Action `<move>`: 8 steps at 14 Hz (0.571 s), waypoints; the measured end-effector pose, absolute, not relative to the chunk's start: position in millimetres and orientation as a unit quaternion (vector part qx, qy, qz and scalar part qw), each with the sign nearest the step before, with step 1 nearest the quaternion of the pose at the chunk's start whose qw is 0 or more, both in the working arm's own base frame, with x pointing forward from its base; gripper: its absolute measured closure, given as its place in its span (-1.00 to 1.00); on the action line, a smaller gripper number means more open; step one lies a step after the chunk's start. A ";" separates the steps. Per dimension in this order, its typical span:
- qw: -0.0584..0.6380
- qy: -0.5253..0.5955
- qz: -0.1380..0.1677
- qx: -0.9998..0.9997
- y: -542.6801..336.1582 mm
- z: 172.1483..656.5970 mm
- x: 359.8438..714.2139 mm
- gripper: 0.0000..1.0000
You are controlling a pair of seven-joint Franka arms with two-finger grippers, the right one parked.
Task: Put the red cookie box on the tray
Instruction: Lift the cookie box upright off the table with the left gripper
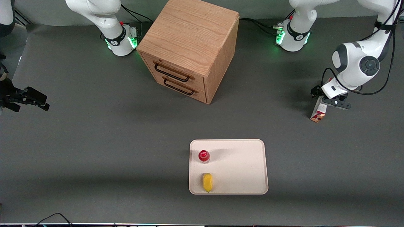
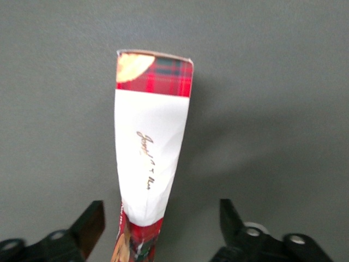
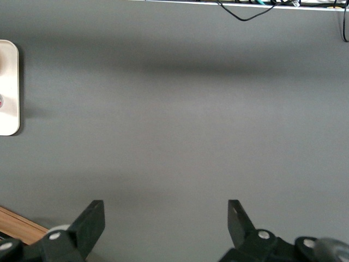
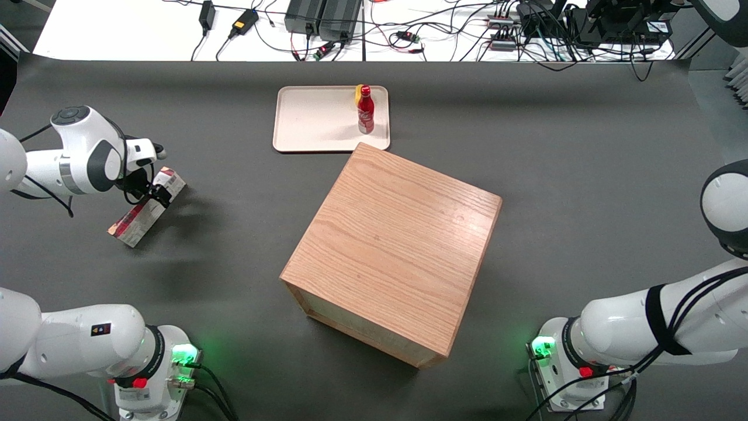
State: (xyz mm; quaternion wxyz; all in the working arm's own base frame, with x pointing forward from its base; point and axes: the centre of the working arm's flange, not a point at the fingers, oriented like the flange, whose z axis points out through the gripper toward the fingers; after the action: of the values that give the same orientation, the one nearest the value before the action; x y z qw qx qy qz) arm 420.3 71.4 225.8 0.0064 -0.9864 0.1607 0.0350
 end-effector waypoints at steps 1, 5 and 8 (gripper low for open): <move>0.006 0.162 0.035 -0.986 71.6 225.4 419.9 -0.44; 0.007 0.169 0.034 -0.985 79.6 225.6 418.8 0.47; 0.008 0.172 0.030 -0.985 80.8 228.1 421.9 0.90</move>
State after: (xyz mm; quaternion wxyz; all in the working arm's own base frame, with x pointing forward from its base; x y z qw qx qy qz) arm 421.9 80.8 228.1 0.0082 -0.9847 0.1716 0.0301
